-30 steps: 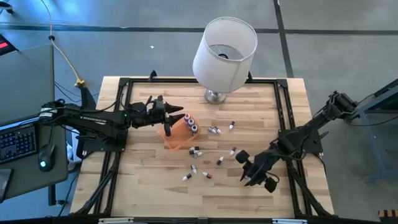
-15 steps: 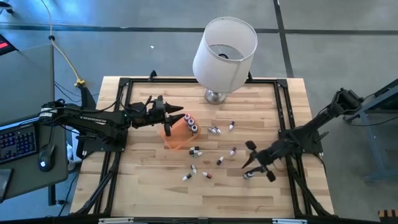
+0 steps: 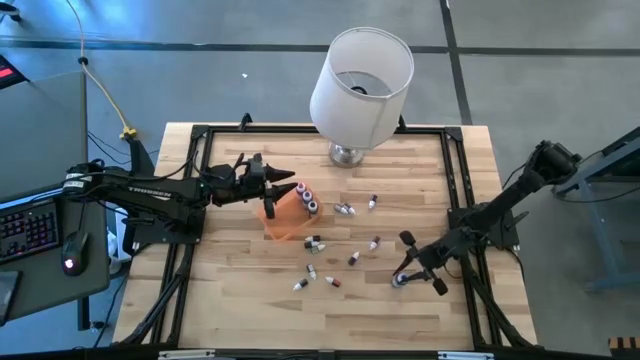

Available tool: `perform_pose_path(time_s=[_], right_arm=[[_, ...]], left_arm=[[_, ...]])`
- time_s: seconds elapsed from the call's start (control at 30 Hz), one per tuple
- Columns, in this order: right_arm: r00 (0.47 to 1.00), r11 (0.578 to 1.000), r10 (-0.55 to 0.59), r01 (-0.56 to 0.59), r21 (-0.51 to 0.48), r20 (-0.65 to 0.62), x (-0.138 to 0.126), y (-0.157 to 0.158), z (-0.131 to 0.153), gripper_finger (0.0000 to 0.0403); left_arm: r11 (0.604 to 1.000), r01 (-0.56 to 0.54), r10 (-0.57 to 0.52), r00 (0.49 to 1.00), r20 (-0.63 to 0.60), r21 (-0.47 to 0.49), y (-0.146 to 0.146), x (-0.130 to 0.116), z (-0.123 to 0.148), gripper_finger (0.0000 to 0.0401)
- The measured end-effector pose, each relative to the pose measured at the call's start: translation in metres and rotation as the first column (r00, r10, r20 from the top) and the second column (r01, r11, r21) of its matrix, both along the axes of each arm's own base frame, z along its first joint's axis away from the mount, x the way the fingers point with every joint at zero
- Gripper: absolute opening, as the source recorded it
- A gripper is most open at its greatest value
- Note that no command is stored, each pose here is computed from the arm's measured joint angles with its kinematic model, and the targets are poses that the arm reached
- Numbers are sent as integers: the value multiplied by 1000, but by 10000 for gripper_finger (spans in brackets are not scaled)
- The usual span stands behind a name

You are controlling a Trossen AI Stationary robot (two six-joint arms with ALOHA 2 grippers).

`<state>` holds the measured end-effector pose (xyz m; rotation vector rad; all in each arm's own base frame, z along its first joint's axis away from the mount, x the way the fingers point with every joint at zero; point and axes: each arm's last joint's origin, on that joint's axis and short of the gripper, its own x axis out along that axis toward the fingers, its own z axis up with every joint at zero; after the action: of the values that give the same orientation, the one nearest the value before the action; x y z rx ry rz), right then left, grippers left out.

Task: Pick & Place food coloring
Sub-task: Put the large blue food coloring bottle into the bin

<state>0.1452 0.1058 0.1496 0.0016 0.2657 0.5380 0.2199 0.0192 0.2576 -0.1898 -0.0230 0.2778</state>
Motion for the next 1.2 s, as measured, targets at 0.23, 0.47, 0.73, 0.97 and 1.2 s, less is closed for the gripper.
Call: perform_pose_path(time_s=[0.23,0.47,0.73,0.97,1.2], right_arm=[[998,999,-13,11,-38,-56,3,2,-12,103],[995,999,-40,39,-11,-88,4,2,-14,103],[989,989,-139,135,-66,-55,5,-1,-15,99],[985,977,-172,169,-127,-12,6,-2,-14,31],[945,943,-314,321,-81,95,17,-11,-2,30]], left_arm=[[1000,-2,2,1000,1,-1,0,0,0,159],[1000,-2,2,1000,1,-1,0,0,0,159],[1000,-2,2,1000,1,-1,0,0,0,159],[1000,-2,2,1000,0,0,0,0,0,159],[1000,-3,3,1000,0,2,0,0,0,159]])
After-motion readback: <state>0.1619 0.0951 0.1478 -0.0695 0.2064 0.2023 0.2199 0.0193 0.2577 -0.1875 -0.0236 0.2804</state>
